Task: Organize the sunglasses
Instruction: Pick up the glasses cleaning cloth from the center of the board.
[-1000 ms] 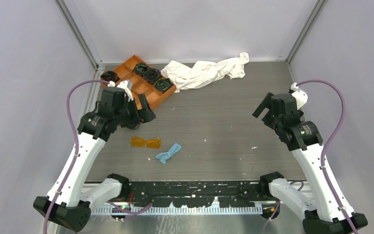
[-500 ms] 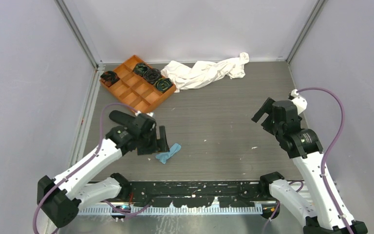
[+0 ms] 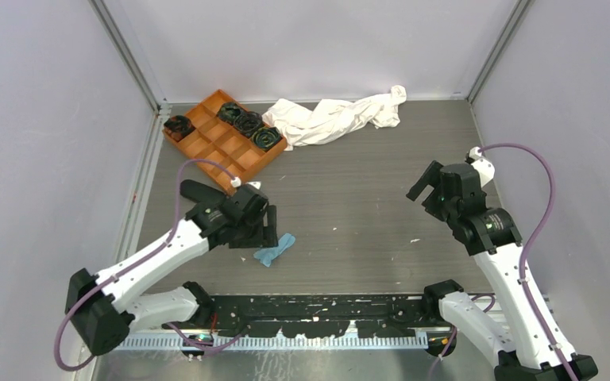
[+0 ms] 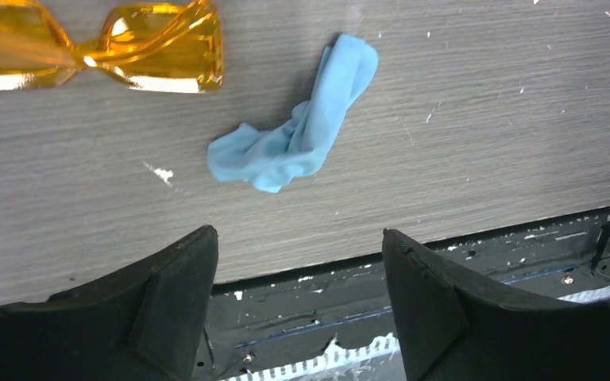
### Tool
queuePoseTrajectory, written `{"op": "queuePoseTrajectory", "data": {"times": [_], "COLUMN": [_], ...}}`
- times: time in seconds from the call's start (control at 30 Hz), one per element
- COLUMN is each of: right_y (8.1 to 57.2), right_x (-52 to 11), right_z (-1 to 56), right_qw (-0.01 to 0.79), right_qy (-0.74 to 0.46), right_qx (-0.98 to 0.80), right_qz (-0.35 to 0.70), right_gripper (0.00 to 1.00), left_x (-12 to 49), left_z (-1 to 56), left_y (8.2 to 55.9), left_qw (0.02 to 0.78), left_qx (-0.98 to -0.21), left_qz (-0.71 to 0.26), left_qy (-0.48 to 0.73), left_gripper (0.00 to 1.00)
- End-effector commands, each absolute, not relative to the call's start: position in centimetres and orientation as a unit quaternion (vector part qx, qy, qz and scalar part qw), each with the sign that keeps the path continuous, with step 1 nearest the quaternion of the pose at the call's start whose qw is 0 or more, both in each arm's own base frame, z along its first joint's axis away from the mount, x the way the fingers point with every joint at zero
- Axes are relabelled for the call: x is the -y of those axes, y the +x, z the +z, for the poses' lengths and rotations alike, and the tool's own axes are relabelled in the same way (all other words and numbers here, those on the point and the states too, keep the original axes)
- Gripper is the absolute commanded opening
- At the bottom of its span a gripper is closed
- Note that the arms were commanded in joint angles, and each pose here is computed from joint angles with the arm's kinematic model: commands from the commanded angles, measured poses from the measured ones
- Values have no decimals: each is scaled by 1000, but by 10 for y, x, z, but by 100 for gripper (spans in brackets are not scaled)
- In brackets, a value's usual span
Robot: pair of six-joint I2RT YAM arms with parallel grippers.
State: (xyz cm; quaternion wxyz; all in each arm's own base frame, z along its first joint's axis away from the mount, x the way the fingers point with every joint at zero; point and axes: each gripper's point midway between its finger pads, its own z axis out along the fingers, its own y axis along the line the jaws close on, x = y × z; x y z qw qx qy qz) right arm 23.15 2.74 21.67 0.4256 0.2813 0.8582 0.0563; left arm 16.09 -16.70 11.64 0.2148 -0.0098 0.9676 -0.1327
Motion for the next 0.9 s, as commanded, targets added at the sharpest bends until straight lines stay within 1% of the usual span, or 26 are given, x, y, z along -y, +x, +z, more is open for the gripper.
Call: {"op": "queuePoseTrajectory", "data": {"times": [0.0, 0.13, 0.33, 0.5, 0.6, 0.67, 0.8, 0.87], "right_y": [233, 230, 230, 233, 235, 235, 235, 234], "right_x": [-25, -23, -24, -25, -27, -27, -27, -27], "right_z": [225, 223, 223, 224, 222, 220, 218, 218], "right_qw": [443, 437, 437, 436, 435, 433, 430, 430], "right_qy": [289, 291, 290, 289, 289, 290, 291, 291], "right_qx": [-846, -849, -850, -850, -851, -851, -852, -853], "right_qz": [63, 56, 56, 57, 61, 62, 61, 60], "right_gripper": [100, 100, 100, 100, 100, 100, 100, 100], "left_x": [181, 188, 178, 167, 178, 185, 189, 190], "left_z": [122, 113, 110, 111, 101, 96, 85, 81], "left_y": [176, 184, 195, 203, 188, 185, 184, 183], "left_qw": [208, 207, 198, 183, 141, 134, 131, 124], "left_qx": [-970, -970, -974, -976, -977, -976, -974, -975], "left_qz": [-119, -112, -83, -112, -146, -166, -177, -178], "left_qy": [47, 68, 67, 48, 59, 54, 45, 41], "left_gripper": [74, 70, 70, 70, 70, 69, 66, 63]}}
